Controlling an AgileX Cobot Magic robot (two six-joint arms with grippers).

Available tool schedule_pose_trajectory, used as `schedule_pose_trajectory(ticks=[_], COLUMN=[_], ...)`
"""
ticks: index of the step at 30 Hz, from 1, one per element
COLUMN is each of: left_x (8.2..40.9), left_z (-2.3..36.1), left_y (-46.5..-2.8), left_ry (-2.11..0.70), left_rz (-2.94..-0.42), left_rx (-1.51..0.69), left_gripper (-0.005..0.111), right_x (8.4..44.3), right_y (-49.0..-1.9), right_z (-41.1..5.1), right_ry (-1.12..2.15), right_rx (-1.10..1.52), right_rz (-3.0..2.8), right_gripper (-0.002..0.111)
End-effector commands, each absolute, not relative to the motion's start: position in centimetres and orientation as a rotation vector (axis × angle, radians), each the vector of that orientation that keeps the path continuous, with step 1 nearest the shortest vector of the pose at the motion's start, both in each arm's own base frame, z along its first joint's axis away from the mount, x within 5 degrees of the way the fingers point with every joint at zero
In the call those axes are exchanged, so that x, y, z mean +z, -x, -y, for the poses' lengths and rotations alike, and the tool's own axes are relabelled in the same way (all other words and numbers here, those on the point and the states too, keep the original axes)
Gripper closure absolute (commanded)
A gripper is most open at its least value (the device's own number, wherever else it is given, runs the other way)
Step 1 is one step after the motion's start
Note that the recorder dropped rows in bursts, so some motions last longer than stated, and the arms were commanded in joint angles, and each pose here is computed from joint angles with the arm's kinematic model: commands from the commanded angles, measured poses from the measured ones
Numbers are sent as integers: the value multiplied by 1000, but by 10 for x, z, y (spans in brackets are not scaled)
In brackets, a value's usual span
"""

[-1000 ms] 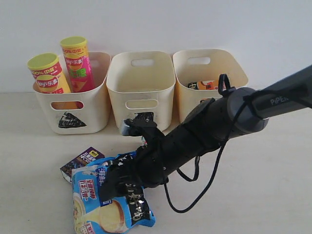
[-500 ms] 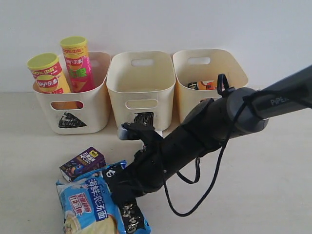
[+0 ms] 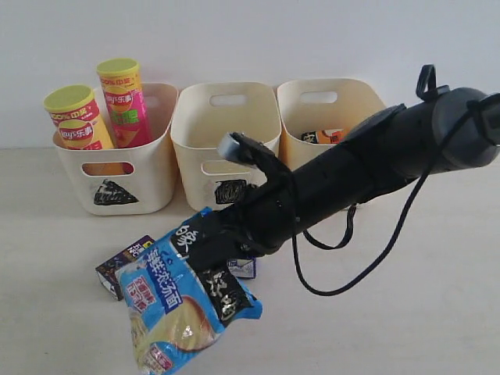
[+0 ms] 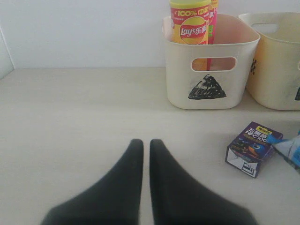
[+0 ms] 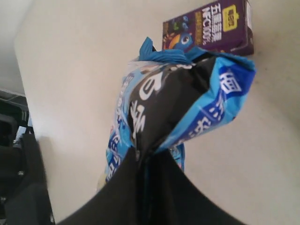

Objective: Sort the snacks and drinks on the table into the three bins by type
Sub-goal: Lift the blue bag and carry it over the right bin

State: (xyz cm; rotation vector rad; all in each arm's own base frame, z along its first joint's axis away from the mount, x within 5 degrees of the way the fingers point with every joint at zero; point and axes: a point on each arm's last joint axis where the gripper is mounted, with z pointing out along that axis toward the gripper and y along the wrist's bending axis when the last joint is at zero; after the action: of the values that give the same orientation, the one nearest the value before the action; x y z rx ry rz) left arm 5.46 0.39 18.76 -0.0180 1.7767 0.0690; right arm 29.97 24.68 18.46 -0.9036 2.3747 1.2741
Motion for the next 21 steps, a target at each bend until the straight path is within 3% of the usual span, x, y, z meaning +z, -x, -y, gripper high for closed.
schedule_pose_trajectory(ticks=[1, 12, 21], left_x=[187, 187, 187], left_z=[-4, -4, -4], left_y=[-54, -54, -54], left_ry=[16, 16, 16], left_rz=[-1776, -1776, -1776], left_rx=[67, 67, 67], left_gripper=[102, 102, 102], right_x=[218, 279, 323], right_y=[-308, -347, -385], right_z=[-234, -179, -116], right_ry=[869, 719, 576], right_rx=[1375, 1436, 1315], right_rz=[-2254, -2101, -1990], right_gripper=[108, 108, 108])
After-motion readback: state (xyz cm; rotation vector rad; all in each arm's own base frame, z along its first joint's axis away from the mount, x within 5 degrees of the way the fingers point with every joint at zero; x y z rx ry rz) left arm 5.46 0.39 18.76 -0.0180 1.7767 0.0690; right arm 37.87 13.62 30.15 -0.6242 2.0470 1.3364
